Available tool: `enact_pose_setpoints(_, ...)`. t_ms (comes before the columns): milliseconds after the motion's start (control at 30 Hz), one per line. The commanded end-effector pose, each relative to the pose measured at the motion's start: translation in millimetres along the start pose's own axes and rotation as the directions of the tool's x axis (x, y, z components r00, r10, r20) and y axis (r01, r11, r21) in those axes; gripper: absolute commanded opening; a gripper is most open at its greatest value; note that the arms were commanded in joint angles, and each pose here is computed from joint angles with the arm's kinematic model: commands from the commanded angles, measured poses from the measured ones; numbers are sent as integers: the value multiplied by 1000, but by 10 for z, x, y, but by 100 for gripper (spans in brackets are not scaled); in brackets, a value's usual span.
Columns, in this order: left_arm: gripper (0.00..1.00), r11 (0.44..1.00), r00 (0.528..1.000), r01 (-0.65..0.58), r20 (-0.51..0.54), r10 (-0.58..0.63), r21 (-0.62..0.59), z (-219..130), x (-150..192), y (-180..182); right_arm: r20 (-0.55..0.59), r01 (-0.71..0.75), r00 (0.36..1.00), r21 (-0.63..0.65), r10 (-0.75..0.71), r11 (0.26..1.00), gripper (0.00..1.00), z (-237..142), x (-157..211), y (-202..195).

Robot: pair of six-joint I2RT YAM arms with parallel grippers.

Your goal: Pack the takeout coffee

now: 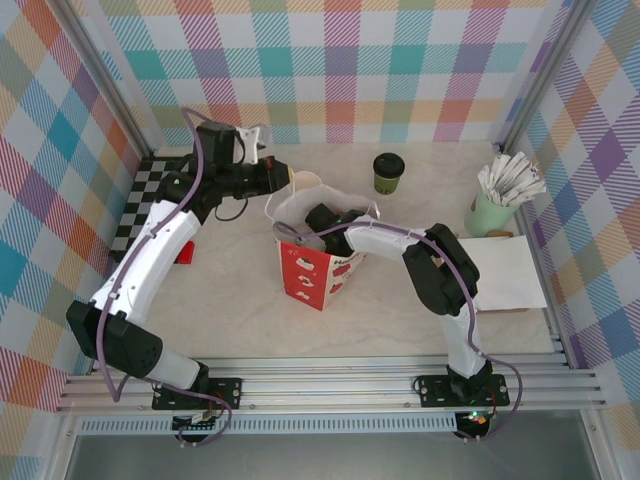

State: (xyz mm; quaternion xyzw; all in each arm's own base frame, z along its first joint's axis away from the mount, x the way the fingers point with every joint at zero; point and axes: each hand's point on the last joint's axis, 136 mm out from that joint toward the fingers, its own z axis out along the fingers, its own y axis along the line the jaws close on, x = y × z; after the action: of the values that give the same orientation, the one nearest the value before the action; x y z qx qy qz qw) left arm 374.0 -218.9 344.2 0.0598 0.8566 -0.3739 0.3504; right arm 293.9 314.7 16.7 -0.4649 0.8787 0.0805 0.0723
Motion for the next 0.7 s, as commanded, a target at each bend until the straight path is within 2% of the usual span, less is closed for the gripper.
enact_pose_setpoints(0,0,995,996,-65,66,60,71,-66,-319,-173,-144,87,985,-87,-99,992,24,242,422,264)
enact_pose_setpoints(100,0,997,997,-70,43,68,40,25,-321,-68,-83,157,983,-100,-166,982,32,47,249,296)
enact_pose_setpoints(167,0,998,996,-62,59,61,20,59,-380,0,-74,203,974,-127,-213,971,33,-35,195,346)
enact_pose_setpoints(367,0,998,995,-55,83,55,-6,107,-537,157,-25,308,950,-81,-311,948,31,-248,118,368)
enact_pose_setpoints(567,0,996,994,-86,73,85,13,146,-495,185,29,355,935,-24,-354,935,29,-531,75,354)
enact_pose_setpoints(667,0,993,993,-96,70,91,73,192,-435,135,12,350,937,-36,-350,936,44,-442,118,352)
